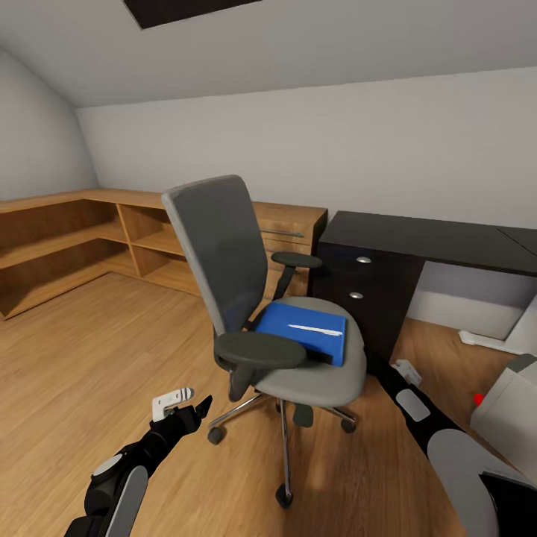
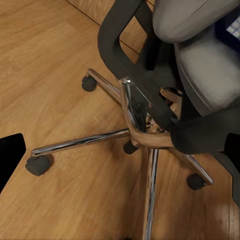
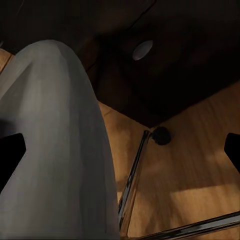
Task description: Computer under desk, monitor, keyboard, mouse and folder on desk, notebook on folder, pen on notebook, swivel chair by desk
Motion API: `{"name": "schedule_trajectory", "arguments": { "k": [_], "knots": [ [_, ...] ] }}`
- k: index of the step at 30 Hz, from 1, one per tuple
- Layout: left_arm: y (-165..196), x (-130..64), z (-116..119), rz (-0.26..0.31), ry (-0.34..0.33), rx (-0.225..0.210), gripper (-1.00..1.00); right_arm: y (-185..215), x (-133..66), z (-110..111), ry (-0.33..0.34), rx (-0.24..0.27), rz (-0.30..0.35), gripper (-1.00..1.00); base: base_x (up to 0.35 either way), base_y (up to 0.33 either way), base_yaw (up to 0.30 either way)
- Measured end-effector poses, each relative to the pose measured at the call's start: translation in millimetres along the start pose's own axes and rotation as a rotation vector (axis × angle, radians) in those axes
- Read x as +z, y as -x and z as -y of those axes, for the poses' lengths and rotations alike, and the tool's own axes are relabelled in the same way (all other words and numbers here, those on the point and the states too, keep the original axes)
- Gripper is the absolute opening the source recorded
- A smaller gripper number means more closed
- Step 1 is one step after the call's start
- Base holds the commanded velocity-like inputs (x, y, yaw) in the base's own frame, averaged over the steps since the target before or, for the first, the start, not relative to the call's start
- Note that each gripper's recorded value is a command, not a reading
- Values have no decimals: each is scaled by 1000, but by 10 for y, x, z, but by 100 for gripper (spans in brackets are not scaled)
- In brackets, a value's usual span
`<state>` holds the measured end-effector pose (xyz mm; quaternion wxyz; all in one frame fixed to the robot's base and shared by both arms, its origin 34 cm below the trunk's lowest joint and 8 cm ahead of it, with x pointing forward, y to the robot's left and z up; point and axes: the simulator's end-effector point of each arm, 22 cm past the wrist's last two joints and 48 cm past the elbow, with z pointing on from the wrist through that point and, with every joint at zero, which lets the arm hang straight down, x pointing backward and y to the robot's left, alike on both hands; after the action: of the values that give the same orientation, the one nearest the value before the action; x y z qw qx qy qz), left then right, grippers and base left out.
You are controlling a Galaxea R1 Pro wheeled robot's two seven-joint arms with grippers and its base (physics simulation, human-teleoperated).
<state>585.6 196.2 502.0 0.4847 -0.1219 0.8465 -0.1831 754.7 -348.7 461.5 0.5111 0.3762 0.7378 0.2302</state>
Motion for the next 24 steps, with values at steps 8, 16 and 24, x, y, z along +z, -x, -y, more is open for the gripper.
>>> {"name": "schedule_trajectory", "arguments": {
  "k": [8, 16, 24],
  "knots": [
    [0, 0, 0, 0, 0, 0, 100, -27, 1, -13, 3, 1, -3, 100, 0, 0, 48],
    [2, -2, 0, 1, 0, 0, 100, 6, -1, -8, 2, 16, 6, 100, 0, 0, 219],
    [-6, 2, 0, -1, 0, 0, 100, -19, 3, -29, 10, 9, 1, 100, -218, 0, 213]
  ]
}}
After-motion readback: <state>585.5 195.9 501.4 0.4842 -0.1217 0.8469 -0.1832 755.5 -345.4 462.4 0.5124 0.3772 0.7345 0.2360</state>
